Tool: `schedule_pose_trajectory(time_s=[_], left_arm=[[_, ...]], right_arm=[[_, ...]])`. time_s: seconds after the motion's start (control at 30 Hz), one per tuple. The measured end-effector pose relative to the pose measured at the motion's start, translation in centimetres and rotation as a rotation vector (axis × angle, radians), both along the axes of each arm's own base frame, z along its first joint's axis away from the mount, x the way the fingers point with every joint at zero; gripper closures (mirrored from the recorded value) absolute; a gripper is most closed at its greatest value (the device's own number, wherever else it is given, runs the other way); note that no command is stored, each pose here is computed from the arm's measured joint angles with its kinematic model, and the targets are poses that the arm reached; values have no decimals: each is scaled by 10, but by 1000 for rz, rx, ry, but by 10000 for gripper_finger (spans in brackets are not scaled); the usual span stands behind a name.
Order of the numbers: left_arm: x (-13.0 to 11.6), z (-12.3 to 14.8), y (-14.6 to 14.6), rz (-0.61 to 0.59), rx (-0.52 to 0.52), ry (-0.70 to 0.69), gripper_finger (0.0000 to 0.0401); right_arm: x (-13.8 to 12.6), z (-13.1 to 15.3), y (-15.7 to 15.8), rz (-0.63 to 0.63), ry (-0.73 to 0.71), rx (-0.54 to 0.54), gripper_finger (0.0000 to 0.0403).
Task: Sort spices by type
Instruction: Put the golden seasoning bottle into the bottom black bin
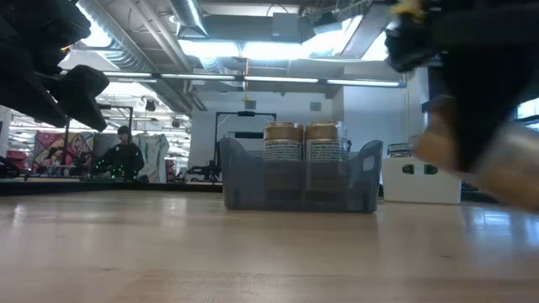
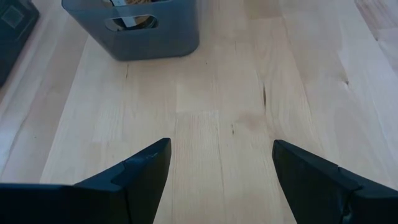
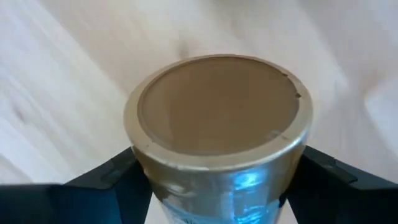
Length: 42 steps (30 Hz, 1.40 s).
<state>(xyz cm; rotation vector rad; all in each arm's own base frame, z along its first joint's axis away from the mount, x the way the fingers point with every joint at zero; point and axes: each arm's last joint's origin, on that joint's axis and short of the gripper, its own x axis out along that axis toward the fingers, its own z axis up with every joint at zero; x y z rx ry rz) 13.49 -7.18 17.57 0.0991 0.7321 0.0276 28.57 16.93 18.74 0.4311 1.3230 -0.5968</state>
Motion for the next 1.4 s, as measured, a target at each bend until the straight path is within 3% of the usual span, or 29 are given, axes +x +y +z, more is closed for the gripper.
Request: schedule_pose_trajectory(time_s=[0.37,0.67,1.03,1.2,1.4], left_arm=[[0,0,0,3,-5,-4,123],[-1,-8,1,-2,1,-2,123],[-1,-7,1,-5,4,-3,123],[-1,-8,1,-5,5,0,123],[-2,-8,1,-4,5,1,123]], right_arm=[[54,-5,2,76,-466,-129,116],[95,-35,0,162,-650,-262,114],[109,-34,0,180,-783,-326,110],[110,-43,1,193,-765,-325,108],[107,-45,1,221,-716,-343,78]])
